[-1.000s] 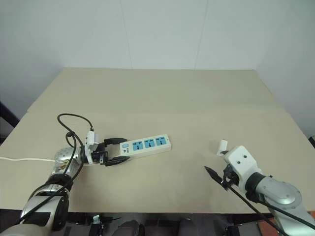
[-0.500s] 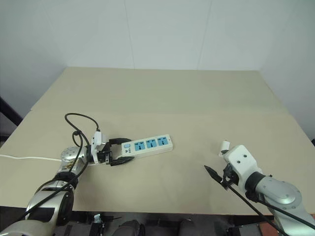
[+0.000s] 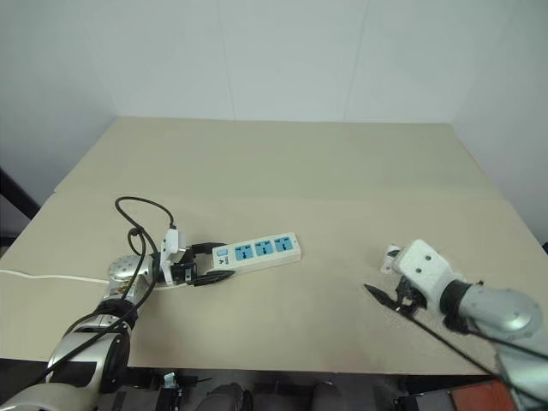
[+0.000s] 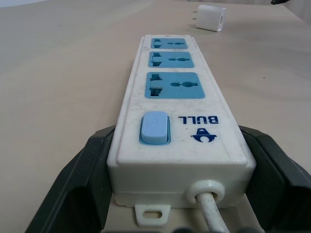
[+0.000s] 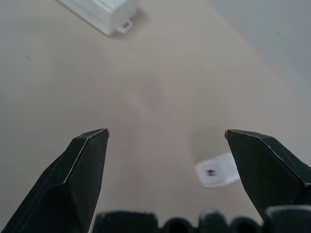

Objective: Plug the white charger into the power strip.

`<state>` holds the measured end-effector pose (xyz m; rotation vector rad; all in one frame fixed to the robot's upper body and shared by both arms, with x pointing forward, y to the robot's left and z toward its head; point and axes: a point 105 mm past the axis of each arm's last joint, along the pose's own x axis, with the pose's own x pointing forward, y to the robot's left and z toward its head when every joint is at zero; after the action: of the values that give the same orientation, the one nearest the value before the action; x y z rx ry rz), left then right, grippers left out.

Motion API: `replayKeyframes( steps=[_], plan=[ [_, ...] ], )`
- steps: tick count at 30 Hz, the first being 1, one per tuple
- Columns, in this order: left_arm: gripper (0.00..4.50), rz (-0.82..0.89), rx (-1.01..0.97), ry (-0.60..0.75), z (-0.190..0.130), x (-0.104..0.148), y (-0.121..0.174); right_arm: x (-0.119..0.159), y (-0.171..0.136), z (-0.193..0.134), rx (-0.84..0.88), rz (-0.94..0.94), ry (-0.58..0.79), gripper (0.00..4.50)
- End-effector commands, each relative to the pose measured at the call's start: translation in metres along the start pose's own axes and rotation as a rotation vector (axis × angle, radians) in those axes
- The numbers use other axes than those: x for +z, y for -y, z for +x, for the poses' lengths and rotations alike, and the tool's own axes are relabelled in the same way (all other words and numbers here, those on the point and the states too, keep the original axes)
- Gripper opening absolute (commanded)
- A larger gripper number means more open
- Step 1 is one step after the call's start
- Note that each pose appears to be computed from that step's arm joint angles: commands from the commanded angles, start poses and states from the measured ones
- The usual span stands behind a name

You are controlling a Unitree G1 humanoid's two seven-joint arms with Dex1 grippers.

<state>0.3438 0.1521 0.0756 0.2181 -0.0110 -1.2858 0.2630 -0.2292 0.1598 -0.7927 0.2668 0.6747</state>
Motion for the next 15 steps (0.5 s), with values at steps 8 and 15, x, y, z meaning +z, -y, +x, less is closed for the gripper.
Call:
replayKeyframes(
  steps=[8,15],
  plan=[
    [3.40,0.022,-0.058,-0.001,0.011,0.006,0.004,0.010,0.028,-0.003,0.472,-0.705,0.002,4.50],
    [3.40,0.033,-0.032,0.001,0.008,0.006,0.002,0.007,0.023,0.012,0.738,-1.055,0.014,4.50]
  ],
)
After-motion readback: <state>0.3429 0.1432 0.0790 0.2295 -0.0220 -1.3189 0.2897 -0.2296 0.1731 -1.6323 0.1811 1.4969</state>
